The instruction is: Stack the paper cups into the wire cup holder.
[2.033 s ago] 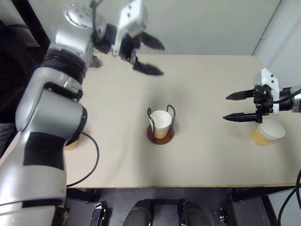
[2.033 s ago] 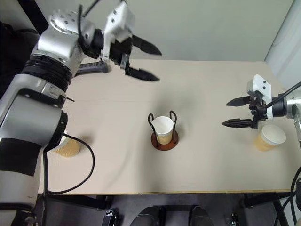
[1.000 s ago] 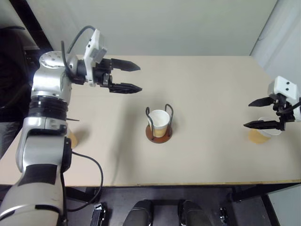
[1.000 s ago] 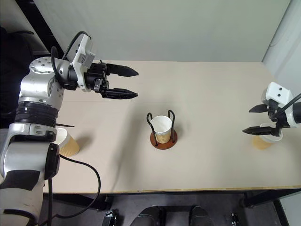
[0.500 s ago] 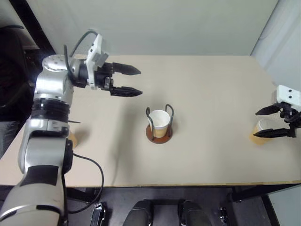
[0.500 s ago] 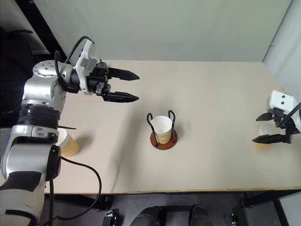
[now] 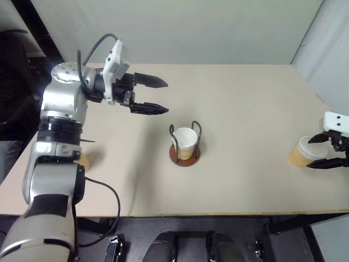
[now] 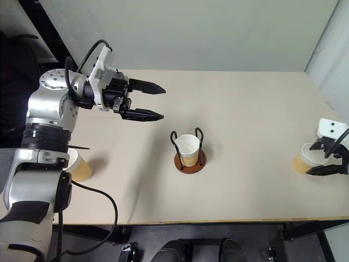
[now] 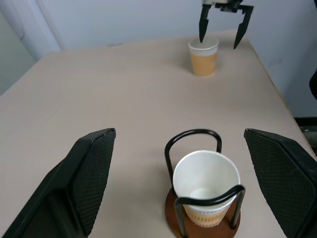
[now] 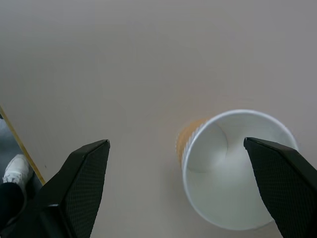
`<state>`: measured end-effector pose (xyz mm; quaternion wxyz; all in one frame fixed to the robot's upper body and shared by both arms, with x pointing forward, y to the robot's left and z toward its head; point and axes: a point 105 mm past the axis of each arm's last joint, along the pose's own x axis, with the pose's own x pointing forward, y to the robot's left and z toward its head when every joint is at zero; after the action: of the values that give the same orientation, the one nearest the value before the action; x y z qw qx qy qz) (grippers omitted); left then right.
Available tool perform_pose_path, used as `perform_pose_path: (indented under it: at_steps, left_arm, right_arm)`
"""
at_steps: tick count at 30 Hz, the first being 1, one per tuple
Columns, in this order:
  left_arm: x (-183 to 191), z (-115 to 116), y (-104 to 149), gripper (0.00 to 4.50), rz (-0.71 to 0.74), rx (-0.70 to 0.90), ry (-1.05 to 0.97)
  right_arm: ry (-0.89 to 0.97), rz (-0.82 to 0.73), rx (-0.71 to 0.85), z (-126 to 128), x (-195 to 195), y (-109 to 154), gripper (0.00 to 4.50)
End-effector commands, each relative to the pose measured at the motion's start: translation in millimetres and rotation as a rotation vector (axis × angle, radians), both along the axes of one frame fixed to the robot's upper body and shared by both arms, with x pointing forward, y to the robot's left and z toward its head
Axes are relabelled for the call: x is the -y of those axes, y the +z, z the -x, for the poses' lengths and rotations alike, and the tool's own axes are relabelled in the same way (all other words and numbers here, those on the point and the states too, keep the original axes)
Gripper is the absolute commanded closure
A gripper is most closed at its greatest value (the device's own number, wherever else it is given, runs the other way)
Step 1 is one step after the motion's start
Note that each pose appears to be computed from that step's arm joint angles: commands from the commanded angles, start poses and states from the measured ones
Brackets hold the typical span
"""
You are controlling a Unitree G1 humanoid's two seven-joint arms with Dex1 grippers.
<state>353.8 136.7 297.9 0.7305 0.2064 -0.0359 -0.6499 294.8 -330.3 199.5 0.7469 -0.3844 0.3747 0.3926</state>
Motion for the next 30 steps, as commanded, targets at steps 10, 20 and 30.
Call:
perform_pose_path:
  at_steps: [10, 20, 30]
  left_arm:
    - [1, 6, 15, 0.06, 0.025, 0.024, -0.016]
    - [-4, 9, 13, 0.06, 0.015, 0.014, -0.016]
    - [-7, 6, 1, 0.00, 0.026, 0.023, 0.029]
  right_arm:
    - [0.023, 0.167, 0.022, -16, 18, -9, 0.00]
    - [0.084, 0.171, 0.017, -30, 5, -18, 0.00]
    - [0.119, 0.160, 0.014, -35, -5, -25, 2.02]
